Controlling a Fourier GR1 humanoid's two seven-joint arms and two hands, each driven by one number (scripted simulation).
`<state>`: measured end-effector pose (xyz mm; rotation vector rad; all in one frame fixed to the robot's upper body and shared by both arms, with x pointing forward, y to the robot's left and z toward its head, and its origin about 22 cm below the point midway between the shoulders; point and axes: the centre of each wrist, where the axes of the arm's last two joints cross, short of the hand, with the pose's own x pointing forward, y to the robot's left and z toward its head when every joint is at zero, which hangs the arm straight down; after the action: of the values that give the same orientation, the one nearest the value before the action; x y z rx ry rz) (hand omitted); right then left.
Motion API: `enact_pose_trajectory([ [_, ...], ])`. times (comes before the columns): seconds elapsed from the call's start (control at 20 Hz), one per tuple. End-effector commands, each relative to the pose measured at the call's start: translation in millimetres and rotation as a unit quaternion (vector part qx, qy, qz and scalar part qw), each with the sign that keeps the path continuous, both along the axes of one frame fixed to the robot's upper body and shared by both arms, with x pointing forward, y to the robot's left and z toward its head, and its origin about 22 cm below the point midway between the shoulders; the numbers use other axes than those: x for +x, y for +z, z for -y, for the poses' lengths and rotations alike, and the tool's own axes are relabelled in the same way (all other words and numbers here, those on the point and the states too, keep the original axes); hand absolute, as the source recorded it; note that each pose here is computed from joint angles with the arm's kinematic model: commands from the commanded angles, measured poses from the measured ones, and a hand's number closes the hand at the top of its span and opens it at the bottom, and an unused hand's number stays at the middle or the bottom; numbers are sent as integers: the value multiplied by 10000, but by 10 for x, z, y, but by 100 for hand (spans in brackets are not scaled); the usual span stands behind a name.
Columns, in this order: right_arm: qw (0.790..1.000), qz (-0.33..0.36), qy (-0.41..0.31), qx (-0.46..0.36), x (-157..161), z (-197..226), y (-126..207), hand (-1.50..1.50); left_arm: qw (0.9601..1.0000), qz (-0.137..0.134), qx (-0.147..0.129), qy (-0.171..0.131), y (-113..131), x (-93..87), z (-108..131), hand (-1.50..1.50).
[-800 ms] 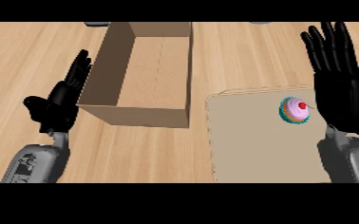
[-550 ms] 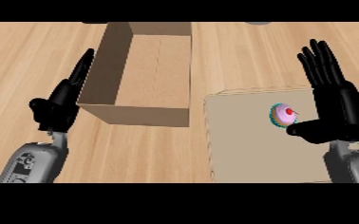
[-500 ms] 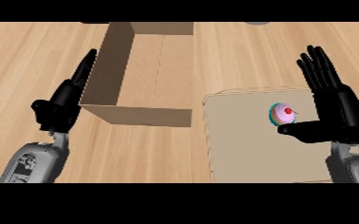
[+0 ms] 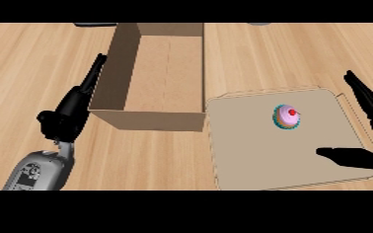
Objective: Pick the cupcake from the tray and place it in the cardboard box
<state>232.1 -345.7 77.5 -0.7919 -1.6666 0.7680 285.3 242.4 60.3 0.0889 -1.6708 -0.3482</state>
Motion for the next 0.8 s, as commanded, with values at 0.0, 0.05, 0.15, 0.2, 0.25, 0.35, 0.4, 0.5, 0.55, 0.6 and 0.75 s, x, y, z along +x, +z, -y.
enact_pose_trajectory([
  [0.0,9902,240,24,-1375,-225,57,224,-150,9985,-432,34,-320,-127,-47,159,0],
  [0.05,9907,274,-67,-1334,-308,-74,312,-150,9984,-430,-2,-371,-210,-135,241,0],
  [0.15,9875,132,-96,-1565,-377,-143,590,-150,9982,-470,-18,-371,-284,-66,197,0],
  [0.2,9843,26,-119,-1763,-413,-149,685,-150,9982,-421,40,-427,-172,-60,327,0],
  [0.25,9841,-156,-9,-1772,-511,-211,824,-150,9983,-462,-22,-345,-251,-99,233,0],
  [0.35,9824,-651,-20,-1753,-587,-339,984,-150,9981,-466,87,-398,-178,-106,48,0],
  [0.4,9820,-874,2,-1675,-599,-423,953,-150,9974,-448,13,-565,-263,-214,298,0],
  [0.5,9788,-1202,153,-1653,-676,-461,1164,-150,9983,-423,31,-411,-236,-155,242,0],
  [0.55,9759,-1470,71,-1610,-646,-425,1120,-150,9976,-388,-18,-566,-134,-51,313,0],
  [0.6,9733,-1582,186,-1652,-716,-519,1217,-150,9976,-480,-50,-493,-212,-61,343,0],
  [0.75,9726,-1763,40,-1515,-732,-488,1326,-150,9975,-415,18,-567,-261,-103,200,0],
])
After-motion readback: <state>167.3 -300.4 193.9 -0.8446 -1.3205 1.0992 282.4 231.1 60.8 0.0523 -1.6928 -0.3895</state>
